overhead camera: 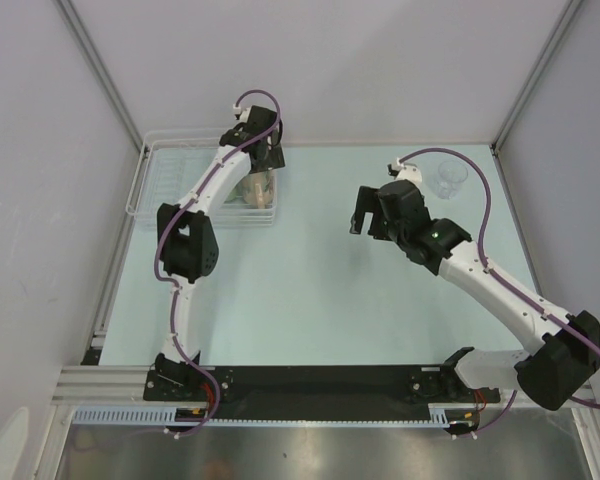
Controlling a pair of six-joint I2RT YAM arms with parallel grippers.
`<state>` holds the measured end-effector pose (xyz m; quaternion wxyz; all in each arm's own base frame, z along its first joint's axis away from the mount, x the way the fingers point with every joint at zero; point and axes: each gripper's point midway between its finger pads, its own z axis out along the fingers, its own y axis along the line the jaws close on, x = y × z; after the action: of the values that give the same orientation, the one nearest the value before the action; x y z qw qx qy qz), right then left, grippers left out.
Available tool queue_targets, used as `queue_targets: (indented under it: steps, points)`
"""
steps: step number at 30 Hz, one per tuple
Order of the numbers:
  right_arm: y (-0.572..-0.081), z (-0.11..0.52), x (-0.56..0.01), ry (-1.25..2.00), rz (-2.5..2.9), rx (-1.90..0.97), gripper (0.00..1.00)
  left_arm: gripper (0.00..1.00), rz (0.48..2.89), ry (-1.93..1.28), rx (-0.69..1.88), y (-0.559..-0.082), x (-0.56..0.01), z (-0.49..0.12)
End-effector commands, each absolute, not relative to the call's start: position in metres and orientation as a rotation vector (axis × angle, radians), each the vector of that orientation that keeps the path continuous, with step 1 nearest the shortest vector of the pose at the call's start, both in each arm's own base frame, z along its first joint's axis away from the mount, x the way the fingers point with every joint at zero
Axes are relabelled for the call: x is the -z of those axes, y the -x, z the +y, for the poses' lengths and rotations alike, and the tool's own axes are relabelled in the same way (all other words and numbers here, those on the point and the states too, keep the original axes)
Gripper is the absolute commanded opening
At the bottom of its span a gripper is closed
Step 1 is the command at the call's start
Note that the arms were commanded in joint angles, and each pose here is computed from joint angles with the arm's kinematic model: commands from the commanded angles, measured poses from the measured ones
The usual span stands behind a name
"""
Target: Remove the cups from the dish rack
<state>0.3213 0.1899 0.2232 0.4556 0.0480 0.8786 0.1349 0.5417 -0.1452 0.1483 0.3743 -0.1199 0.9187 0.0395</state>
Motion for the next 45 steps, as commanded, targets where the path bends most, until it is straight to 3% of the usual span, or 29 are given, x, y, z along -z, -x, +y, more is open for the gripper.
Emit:
queue_targets:
  steps: [1,11,24,26,32,37,45]
  points:
    - [-0.324,0.19,-0.231,-0.117,2.136,-0.365,1.0,1.0,2.321,0.341,-0.094,-0.547,-0.157,-0.142]
    - [-0.325,0.184,-0.227,-0.135,2.144,-0.376,1.0,0.89,2.34,0.333,-0.122,-0.544,-0.149,-0.138]
    - [-0.326,0.186,-0.225,-0.137,2.147,-0.386,1.0,0.89,2.369,0.335,-0.14,-0.54,-0.136,-0.135]
    - [-0.326,0.186,-0.225,-0.135,2.148,-0.387,1.0,0.84,2.364,0.331,-0.14,-0.541,-0.137,-0.135]
    - [-0.326,0.186,-0.224,-0.134,2.151,-0.385,1.0,0.53,2.354,0.321,-0.121,-0.541,-0.143,-0.137]
    - [-0.326,0.186,-0.224,-0.134,2.148,-0.388,1.0,0.01,2.356,0.323,-0.117,-0.539,-0.142,-0.137]
    - [-0.326,0.186,-0.221,-0.135,2.15,-0.393,1.0,0.0,2.337,0.325,-0.128,-0.534,-0.145,-0.134]
